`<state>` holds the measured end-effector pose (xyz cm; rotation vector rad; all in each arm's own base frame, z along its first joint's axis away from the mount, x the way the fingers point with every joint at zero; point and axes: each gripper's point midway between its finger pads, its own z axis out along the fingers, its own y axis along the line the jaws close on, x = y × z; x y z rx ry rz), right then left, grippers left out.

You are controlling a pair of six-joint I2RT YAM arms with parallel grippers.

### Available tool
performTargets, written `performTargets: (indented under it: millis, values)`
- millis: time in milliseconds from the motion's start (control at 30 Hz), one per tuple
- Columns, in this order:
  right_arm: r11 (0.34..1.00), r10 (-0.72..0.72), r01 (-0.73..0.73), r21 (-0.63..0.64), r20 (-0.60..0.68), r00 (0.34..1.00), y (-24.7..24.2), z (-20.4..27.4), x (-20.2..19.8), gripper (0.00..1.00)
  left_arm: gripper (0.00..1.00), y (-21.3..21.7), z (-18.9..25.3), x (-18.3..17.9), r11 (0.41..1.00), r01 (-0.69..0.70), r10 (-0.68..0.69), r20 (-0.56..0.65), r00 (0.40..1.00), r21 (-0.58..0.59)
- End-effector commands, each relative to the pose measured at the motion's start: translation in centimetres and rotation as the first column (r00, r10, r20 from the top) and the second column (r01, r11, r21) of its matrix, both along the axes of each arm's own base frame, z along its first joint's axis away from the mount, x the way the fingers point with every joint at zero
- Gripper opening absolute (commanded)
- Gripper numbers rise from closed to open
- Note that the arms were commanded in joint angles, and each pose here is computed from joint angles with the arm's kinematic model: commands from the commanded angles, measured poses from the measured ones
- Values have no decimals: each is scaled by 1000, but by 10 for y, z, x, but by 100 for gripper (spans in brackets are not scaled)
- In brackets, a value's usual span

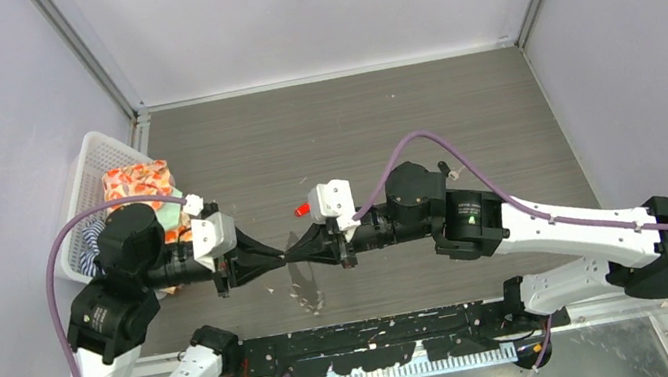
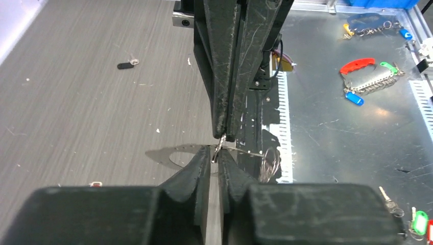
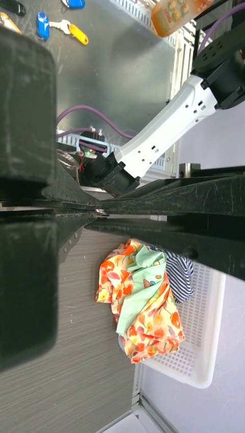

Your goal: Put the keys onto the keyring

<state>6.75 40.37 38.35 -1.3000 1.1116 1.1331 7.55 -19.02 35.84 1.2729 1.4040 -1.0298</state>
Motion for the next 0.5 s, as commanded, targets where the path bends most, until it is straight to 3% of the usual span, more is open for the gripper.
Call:
performTargets:
  millis: [0,67,167,300,400,433,467]
  values:
    - [996,6,-9,92,30,1000,-4,35,-3,1,8,0,8,4,1000,-10,11,55,998,-12]
    - [996,5,-8,89,31,1000,-4,35,-2,1,11,-1,9,5,1000,-10,11,46,999,-16]
    - [997,7,-9,82,29,1000,-2,34,-2,1,25,-2,12,3,1000,0,1,34,999,-24]
    - [997,5,-7,81,26,1000,-2,35,-2,1,1,-2,14,0,999,15,-13,60,998,-31]
    - [997,-8,6,81,16,1000,-3,35,0,3,0,0,11,-6,999,40,-36,97,995,-34]
    - [997,-10,9,82,14,1000,-4,36,0,7,0,0,11,-6,999,42,-38,116,992,-32]
    - [996,-15,14,87,14,1000,-6,37,0,17,0,1,9,-7,999,42,-38,134,990,-27]
